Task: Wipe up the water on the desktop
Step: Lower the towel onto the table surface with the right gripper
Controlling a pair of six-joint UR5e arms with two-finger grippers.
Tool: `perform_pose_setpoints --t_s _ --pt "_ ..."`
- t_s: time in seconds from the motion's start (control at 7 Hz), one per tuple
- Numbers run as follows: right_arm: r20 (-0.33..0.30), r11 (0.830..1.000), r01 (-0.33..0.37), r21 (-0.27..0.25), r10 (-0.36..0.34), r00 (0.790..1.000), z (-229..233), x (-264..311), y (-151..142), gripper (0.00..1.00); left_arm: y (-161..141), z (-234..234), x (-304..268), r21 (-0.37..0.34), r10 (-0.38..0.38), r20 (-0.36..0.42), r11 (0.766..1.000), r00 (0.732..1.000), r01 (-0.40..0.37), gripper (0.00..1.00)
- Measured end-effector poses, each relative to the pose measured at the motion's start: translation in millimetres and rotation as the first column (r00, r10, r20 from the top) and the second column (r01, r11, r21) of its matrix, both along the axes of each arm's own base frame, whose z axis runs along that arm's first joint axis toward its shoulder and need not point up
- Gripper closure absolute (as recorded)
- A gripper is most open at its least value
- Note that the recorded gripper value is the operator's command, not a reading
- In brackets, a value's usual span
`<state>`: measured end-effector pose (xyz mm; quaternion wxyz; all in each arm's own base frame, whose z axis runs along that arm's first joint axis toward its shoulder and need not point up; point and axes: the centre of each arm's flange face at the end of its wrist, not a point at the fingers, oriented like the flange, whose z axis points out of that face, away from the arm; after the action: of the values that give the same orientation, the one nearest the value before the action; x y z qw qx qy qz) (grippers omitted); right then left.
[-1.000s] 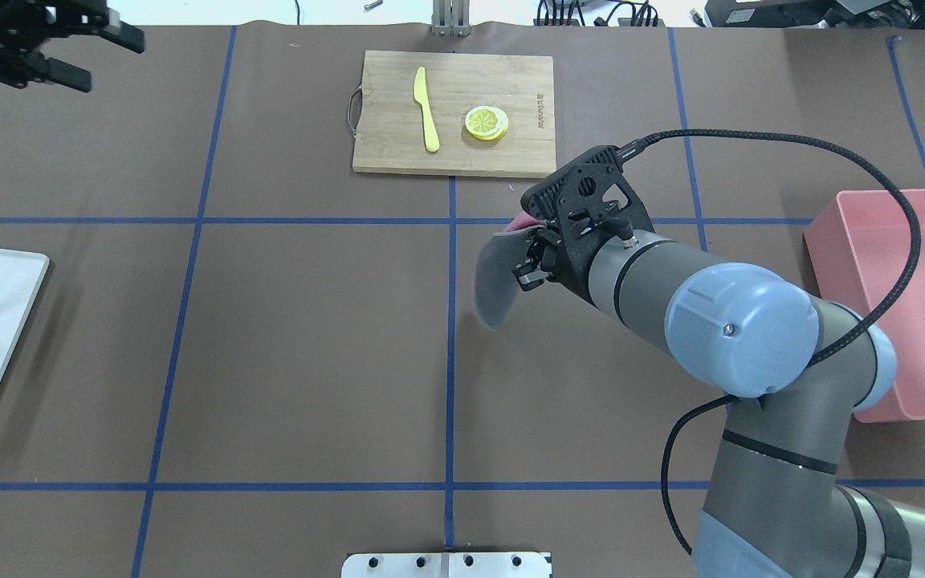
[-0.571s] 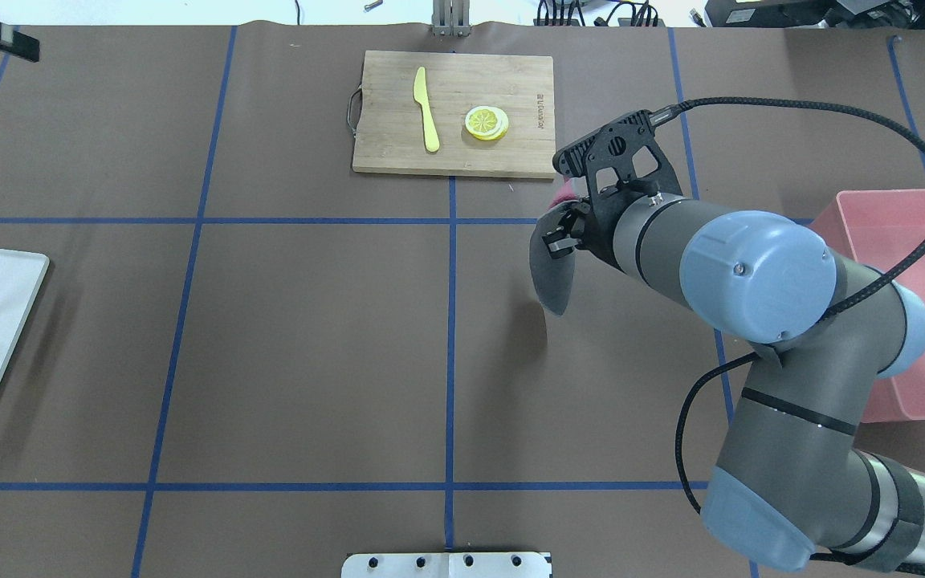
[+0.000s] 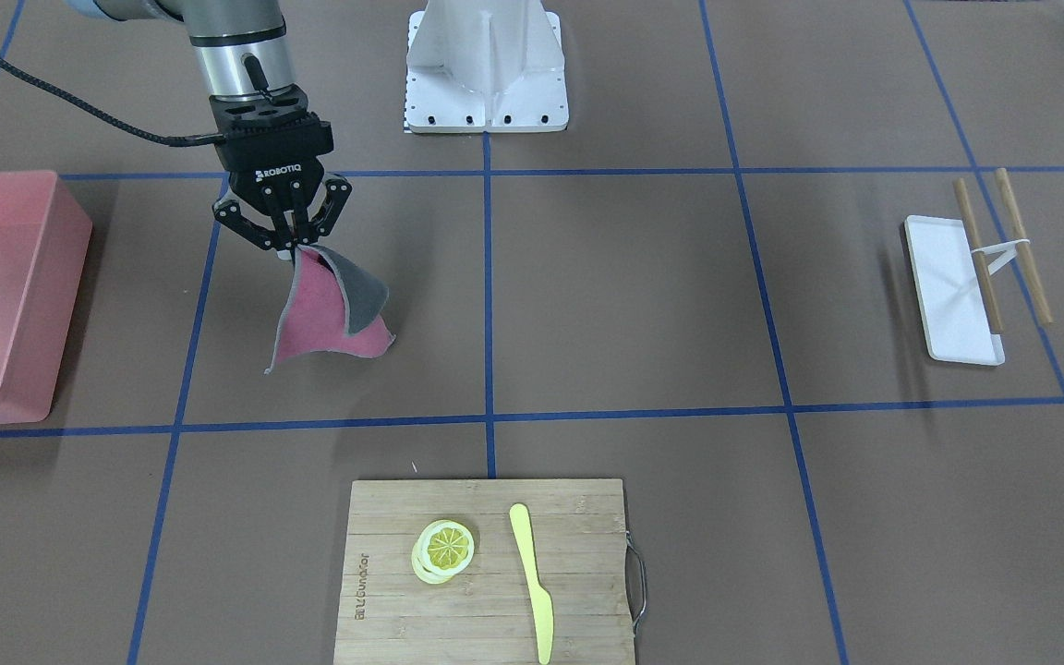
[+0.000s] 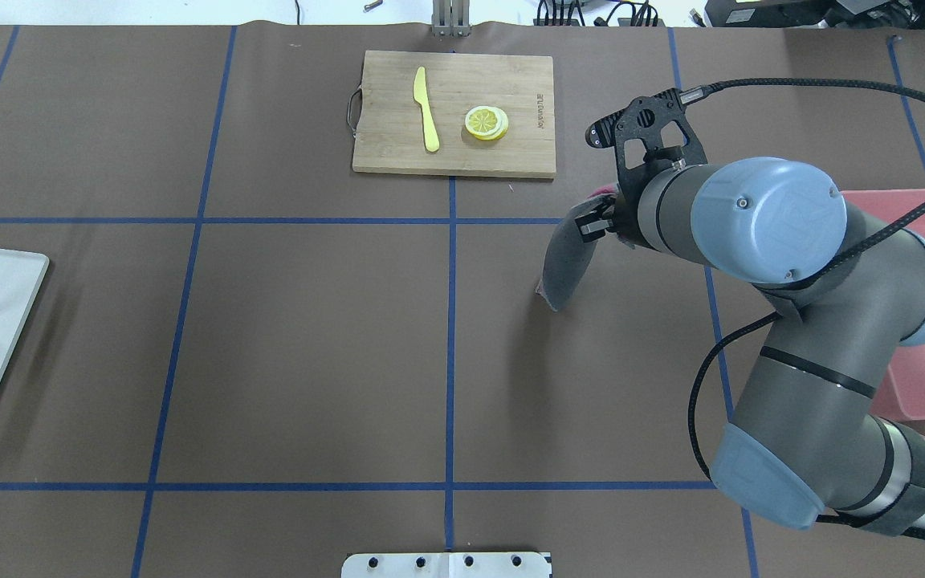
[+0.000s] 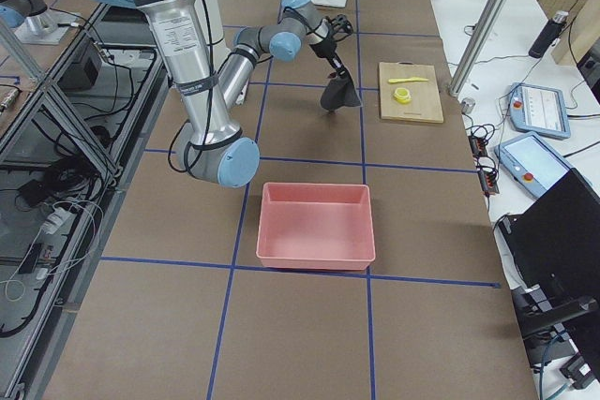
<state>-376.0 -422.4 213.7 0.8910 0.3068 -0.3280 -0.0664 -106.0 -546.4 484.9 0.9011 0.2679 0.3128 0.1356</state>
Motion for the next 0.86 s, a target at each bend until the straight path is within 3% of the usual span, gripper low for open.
perform_pose_setpoints --t_s 0.14,0.43,0.86 --pt "-0.002 0.995 -0.009 -0.097 0.009 1.000 8 5 -3 1.00 7 41 -34 -0.062 0.013 0.045 0.998 0.999 -0.011 0.02" --pt "-0.058 0.963 -0.015 -0.268 -0.001 0.998 36 22 -6 1.00 25 117 -69 -0.179 0.014 0.076 0.984 0.997 -0.001 0.02" --pt "-0.172 0.915 -0.031 -0.403 -0.042 0.984 114 35 10 1.00 39 144 -74 -0.198 0.007 0.087 0.980 0.996 0.010 0.02"
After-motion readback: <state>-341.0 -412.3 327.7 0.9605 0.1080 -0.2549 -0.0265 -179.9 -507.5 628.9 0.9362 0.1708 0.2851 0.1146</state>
